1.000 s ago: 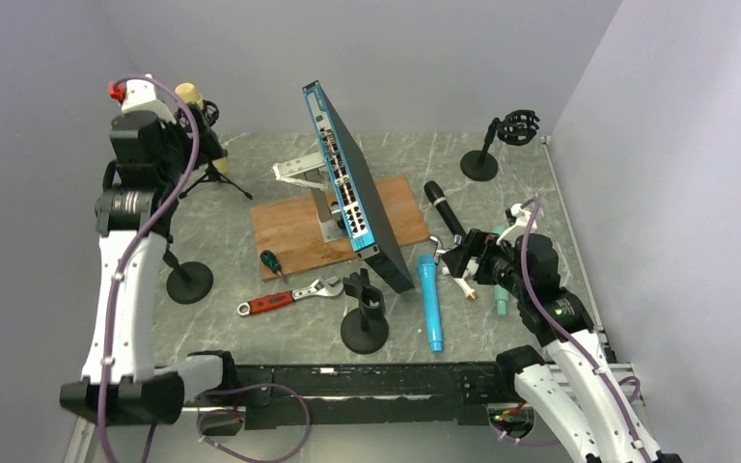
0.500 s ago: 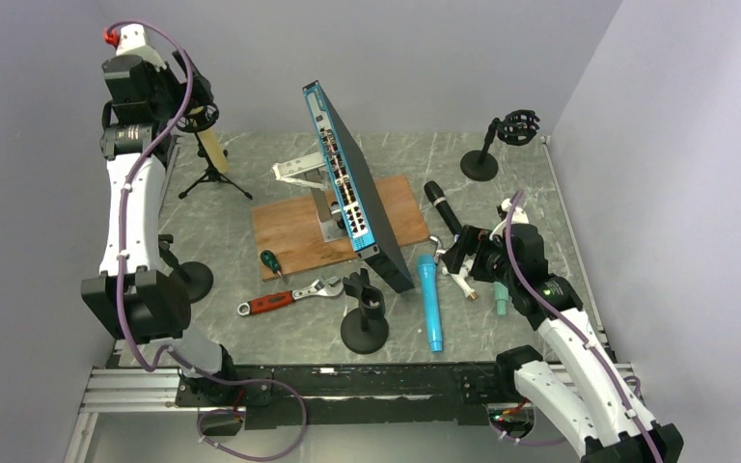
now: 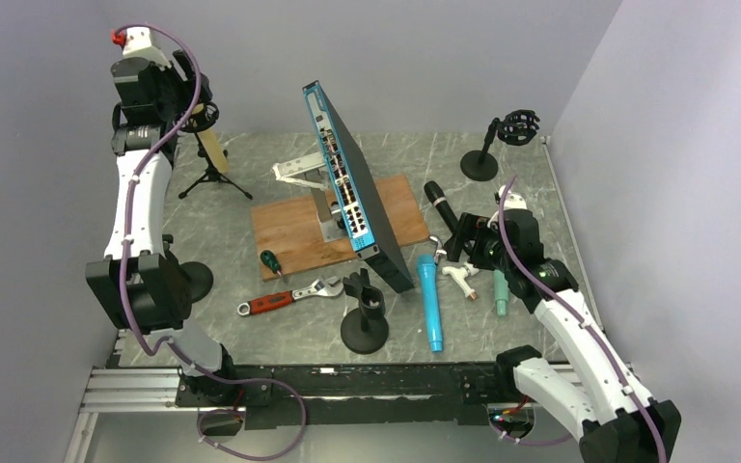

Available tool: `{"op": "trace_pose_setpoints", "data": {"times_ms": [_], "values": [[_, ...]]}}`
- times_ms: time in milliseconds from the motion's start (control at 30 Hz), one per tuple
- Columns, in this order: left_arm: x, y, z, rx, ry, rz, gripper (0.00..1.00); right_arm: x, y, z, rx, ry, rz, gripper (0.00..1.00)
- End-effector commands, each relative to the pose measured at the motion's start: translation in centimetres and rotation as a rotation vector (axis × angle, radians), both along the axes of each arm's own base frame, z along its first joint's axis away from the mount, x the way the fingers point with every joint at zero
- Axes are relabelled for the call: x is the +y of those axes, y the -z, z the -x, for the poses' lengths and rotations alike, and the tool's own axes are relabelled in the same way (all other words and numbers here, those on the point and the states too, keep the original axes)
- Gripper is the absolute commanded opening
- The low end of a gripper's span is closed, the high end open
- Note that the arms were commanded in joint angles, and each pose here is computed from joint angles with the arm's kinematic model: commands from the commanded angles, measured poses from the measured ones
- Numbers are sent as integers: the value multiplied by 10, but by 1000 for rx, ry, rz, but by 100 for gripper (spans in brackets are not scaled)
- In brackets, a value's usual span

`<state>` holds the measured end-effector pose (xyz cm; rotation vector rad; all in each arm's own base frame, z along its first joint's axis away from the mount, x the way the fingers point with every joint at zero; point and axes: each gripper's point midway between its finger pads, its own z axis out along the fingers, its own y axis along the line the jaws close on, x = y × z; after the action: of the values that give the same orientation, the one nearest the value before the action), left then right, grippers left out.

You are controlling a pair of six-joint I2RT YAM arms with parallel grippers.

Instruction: Remove the microphone from the stand

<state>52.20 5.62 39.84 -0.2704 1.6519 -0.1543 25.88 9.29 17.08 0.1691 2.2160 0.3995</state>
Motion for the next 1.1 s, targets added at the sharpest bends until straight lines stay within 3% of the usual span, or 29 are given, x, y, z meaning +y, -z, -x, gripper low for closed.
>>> {"op": "trace_pose_setpoints", "data": {"times_ms": [0, 100, 200, 433, 733, 1067], "values": [[1, -1, -3, -36, 0, 1, 76, 1, -16, -14, -58, 2, -2, 100], [-1, 8, -7, -12, 7, 7, 76, 2, -15, -16, -60, 2, -4, 100], [1, 9, -7, -7, -4, -8, 69, 2, -13, -17, -55, 0, 2, 100], [3, -2, -6, -15, -22, -21, 41, 2, -8, -18, -45, 2, 2, 100], [1, -82, 3, -144, -53, -85, 25, 8, -10, -19, -37, -28, -10, 100], [-4, -174, 65, -352, -120, -173, 12, 12, -11, -15, -14, -45, -20, 100]]}}
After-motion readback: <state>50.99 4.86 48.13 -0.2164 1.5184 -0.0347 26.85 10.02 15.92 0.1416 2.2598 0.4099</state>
